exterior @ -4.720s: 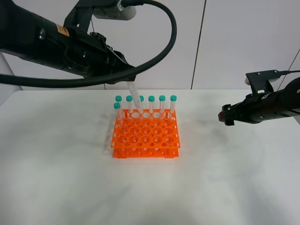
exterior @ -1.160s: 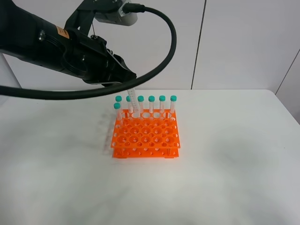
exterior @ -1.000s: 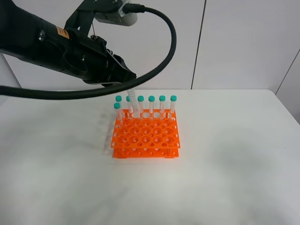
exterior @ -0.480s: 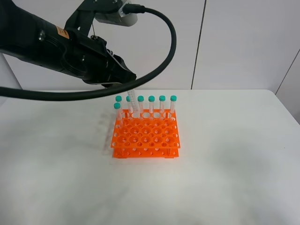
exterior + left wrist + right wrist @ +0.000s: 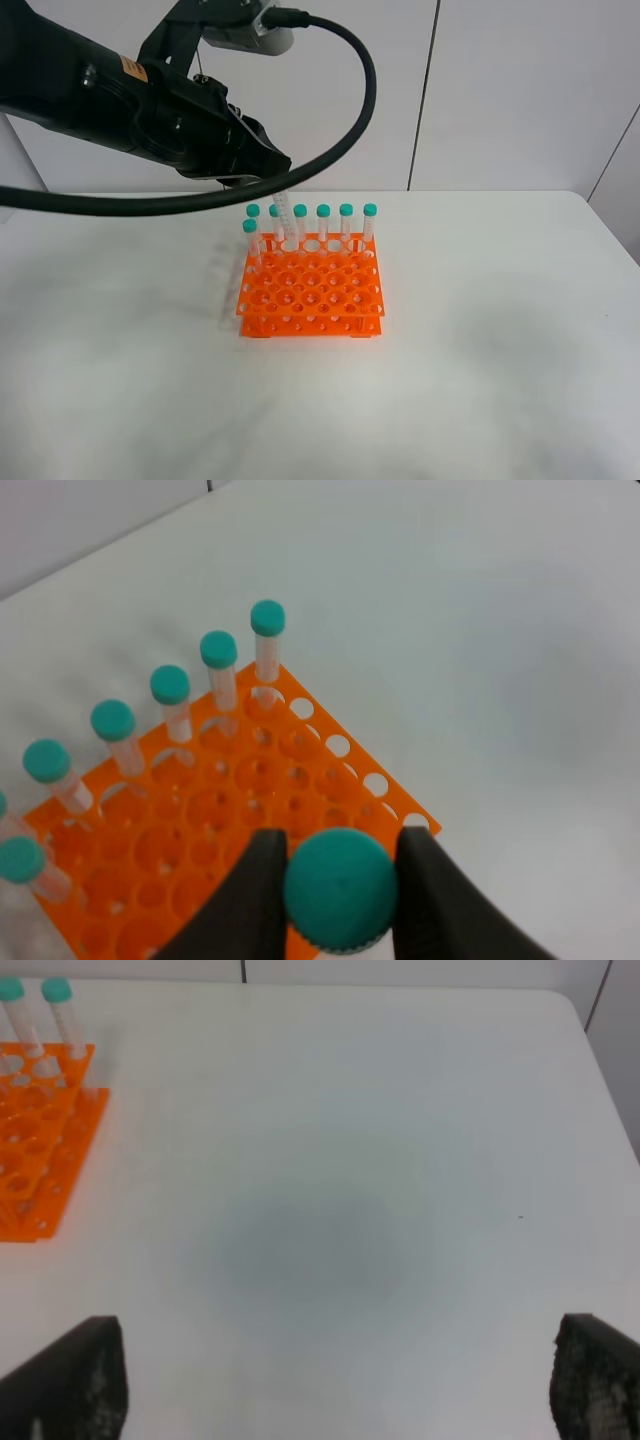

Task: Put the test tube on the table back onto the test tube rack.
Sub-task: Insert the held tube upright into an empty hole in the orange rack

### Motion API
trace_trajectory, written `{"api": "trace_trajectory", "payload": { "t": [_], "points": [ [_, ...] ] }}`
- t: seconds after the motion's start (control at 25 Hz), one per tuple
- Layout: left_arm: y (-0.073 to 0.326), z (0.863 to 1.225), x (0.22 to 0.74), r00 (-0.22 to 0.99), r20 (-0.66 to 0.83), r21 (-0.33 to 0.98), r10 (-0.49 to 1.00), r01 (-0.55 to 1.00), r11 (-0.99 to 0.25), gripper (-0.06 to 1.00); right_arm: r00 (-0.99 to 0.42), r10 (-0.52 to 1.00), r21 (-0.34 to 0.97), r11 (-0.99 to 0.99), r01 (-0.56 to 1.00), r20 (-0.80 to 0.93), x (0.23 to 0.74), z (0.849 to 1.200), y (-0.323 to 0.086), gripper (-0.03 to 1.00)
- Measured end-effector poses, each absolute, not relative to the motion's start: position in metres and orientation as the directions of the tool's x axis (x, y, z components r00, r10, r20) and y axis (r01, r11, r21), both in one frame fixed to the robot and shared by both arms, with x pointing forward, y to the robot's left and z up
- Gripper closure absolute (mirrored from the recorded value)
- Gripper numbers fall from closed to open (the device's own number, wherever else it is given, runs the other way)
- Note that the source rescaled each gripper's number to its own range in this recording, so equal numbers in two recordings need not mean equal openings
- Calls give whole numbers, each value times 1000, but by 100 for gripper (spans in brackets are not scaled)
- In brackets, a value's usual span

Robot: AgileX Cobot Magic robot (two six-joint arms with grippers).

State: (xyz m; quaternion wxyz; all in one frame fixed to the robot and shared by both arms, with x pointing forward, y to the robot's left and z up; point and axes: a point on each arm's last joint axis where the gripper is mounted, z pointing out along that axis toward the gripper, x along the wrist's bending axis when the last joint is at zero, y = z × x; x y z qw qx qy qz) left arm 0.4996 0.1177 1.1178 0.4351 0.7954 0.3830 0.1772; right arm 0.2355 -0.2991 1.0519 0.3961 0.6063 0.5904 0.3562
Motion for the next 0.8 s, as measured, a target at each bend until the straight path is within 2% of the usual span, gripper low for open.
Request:
{"api": "trace_trajectory", "payload": {
  "t": [0.48,0.64,0.8],
  "points": [
    [128,1124,512,599,-23,879,800,394,-270,94,50,998,901,8,434,-33,235,1052,-299,6],
    [142,1115,525,555,-3,875,832,404,-267,94,50,998,901,8,434,-33,235,1052,-299,6],
    [142,1088,545,529,-5,845,848,456,-280,94,50,998,901,8,434,-33,235,1052,-299,6]
  ]
}}
